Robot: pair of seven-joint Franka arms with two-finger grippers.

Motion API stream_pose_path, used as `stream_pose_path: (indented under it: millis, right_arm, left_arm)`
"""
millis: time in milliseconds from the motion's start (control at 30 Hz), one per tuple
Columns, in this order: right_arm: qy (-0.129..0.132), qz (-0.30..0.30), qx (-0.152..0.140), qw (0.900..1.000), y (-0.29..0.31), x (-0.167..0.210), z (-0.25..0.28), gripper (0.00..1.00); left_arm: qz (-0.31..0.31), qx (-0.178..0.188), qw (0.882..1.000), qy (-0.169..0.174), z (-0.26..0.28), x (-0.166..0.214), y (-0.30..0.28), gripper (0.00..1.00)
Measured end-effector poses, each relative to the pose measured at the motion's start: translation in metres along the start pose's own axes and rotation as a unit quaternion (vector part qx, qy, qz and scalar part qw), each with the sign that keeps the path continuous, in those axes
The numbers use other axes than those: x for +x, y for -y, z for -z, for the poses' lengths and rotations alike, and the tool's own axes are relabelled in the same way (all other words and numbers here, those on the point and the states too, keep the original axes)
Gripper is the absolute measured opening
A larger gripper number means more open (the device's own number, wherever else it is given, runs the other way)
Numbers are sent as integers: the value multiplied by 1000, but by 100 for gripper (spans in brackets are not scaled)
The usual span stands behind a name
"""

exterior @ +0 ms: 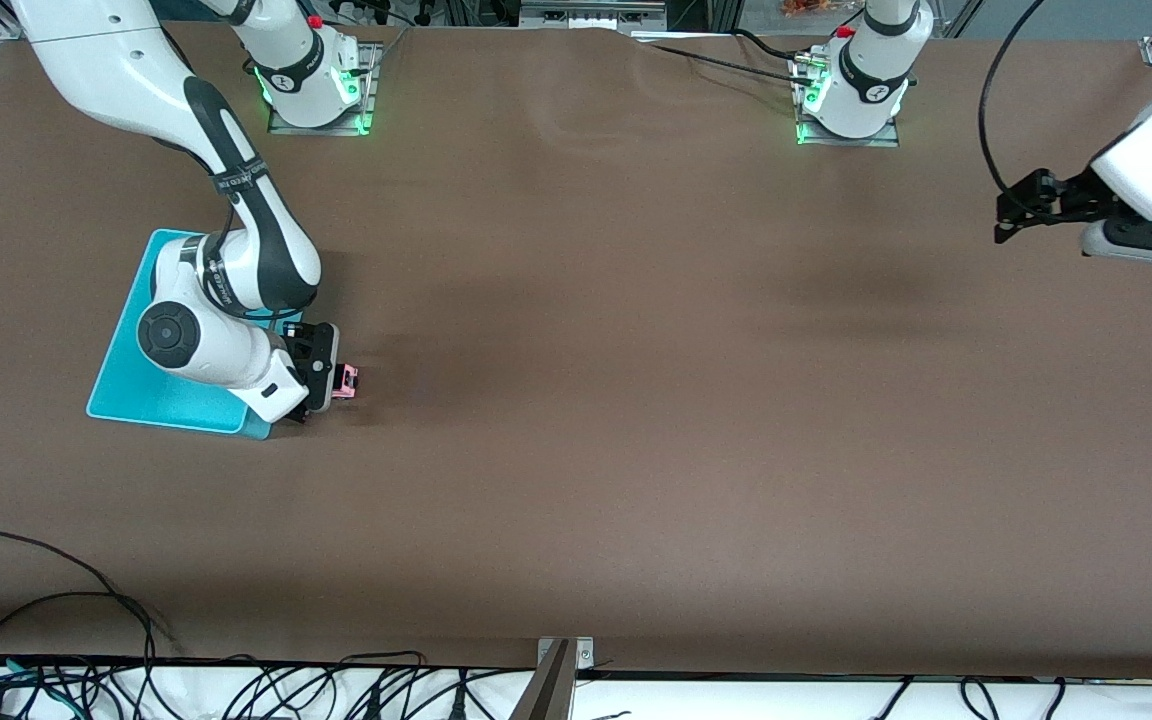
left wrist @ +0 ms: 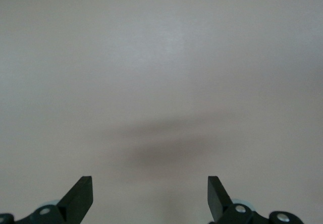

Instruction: Wind and store pink jeep toy

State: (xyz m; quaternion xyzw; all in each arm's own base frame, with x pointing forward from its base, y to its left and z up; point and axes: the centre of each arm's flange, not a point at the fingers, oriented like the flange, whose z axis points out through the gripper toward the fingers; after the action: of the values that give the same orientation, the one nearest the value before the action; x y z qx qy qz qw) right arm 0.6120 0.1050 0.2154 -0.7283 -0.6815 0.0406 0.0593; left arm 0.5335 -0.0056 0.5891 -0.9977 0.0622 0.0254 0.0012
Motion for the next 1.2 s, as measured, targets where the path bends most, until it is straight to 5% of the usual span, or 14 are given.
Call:
stream_pose_path:
  millis: [100,367,700,1200]
  right_arm:
    - [1,1,3,1000,0,0,-4,95]
    - [0,1,2,1000,0,-1,-2,51]
    - [-2,3,-9,1000,-7,10,15,49]
    - [6,-27,15,999,-25,30,147,49]
  left_arm:
    - [6,-1,1000,1,-1,0,7,100]
    - [3,-2,1000,7,-6,6,4,100]
    - [4,-3,1000,17,-5,15,6,100]
    - [9,-19,999,34,-6,10,4,100]
